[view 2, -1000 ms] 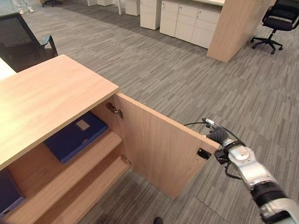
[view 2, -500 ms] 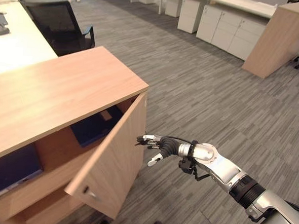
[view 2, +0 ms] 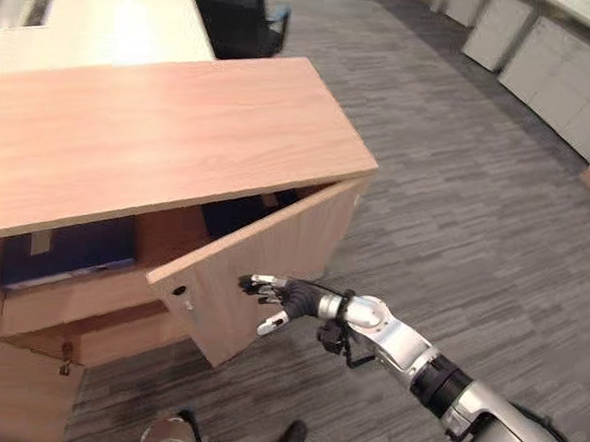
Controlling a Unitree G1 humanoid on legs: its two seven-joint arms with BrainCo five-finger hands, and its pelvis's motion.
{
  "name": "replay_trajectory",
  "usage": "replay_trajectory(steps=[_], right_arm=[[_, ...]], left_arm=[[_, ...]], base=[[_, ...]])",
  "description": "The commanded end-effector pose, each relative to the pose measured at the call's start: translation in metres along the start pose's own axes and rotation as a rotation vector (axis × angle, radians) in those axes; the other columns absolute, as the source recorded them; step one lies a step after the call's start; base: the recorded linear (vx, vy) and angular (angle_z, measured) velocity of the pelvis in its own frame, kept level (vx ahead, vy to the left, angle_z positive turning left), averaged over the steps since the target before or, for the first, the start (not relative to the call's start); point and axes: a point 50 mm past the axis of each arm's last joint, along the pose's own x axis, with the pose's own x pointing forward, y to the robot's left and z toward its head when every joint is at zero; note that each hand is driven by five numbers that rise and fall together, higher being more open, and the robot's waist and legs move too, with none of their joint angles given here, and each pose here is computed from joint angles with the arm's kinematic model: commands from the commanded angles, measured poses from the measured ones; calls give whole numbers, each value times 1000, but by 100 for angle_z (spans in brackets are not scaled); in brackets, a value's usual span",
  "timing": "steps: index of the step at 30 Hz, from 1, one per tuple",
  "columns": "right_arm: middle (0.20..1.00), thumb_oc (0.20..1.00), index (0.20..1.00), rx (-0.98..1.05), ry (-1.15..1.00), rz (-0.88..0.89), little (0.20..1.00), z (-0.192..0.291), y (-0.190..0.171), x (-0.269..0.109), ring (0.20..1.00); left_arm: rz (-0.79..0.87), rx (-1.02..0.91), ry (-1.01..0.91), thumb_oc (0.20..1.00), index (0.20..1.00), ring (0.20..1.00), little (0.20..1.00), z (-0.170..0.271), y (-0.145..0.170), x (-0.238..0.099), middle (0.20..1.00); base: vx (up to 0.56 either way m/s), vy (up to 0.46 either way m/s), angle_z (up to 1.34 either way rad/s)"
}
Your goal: Put the empty folder in the office cabinet
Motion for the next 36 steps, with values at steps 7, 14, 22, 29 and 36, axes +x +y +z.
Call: replay_trajectory(steps=[7,14,22,29,36], right_arm=[[1000,1000,1000,160,168,-287,1000,-74,0,-2,1000],[1000,1000,1000,364,814,-644,1000,-192,15,-66,1000],[1000,1000,1000,543,1006,-757,1000,-221,46,-98,1000],[1000,1000,1000,637,946,-768,1000,-226,65,-91,1000],[1000,1000,1000,464,1032,-713,1000,-227,84,-73,1000]], left_arm=[[19,111,55,1000,1000,1000,1000,-18,13,-1,1000],[-215,158,-155,1000,1000,1000,1000,24,-74,-8,1000],[-207,244,-177,1000,1000,1000,1000,35,-69,-8,1000],[-176,292,-197,1000,1000,1000,1000,42,-59,-7,1000],[-166,181,-205,1000,1000,1000,1000,48,-76,-10,1000]], base=[[-65,206,56],[-140,314,36],[-62,170,58],[25,-4,83],[-2,-182,44]])
